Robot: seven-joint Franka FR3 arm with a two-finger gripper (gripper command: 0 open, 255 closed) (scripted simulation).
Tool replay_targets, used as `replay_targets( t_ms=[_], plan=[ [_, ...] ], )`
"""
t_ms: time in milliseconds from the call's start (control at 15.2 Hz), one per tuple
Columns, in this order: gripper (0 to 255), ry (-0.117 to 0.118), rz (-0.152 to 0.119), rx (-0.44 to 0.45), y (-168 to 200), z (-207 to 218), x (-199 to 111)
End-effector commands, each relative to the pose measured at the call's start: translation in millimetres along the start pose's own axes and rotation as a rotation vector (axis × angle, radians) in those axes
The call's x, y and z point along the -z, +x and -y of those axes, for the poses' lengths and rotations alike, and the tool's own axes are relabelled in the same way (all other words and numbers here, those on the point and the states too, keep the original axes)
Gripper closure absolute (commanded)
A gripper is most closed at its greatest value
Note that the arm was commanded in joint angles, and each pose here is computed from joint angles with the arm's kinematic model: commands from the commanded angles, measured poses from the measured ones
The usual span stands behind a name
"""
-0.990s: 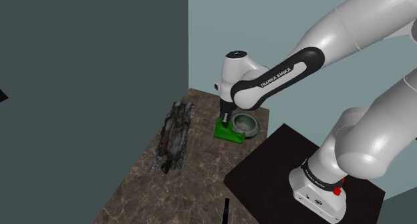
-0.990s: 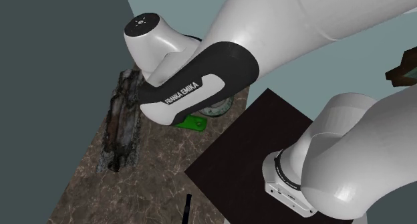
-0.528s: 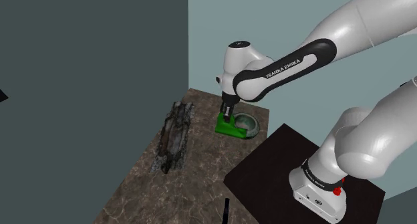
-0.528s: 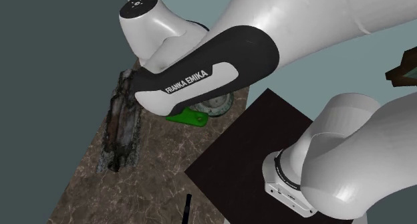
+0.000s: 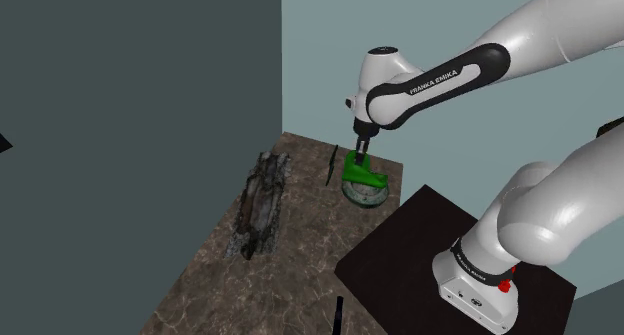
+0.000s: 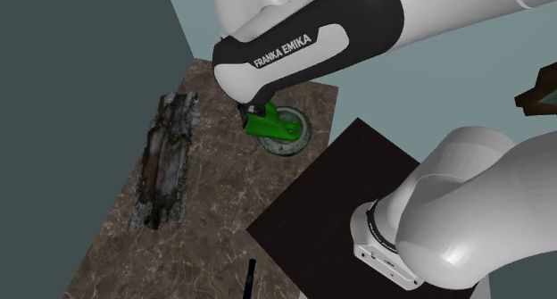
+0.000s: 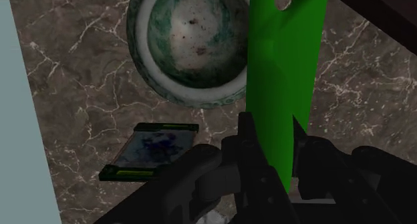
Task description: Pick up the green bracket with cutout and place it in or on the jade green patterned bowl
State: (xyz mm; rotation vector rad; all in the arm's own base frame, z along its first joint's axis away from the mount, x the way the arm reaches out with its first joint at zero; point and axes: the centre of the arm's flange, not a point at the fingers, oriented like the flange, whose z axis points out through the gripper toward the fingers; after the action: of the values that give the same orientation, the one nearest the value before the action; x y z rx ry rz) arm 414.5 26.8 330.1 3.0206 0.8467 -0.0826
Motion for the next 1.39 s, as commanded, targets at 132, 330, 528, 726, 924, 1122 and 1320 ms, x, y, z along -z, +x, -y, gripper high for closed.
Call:
replay_targets(
  t_ms=[132, 330, 528, 726, 924, 1122, 1320],
  plan=[
    [255, 0.000, 0.000, 0.002, -23.4, -47.4, 1.6],
    [255, 0.000, 0.000, 0.002, -29.4, -61.5, -7.8],
    [255, 0.000, 0.000, 0.002, -28.6, -61.7, -23.6],
    [255, 0.000, 0.000, 0.002, -27.8, -61.9, -39.4],
    [255, 0.000, 0.000, 0.002, -27.0, -62.1, -55.3],
    [255, 0.000, 0.000, 0.002, -26.1, -62.2, -71.1],
    [255, 0.000, 0.000, 0.002, -25.6, -62.3, -81.4]
  ],
)
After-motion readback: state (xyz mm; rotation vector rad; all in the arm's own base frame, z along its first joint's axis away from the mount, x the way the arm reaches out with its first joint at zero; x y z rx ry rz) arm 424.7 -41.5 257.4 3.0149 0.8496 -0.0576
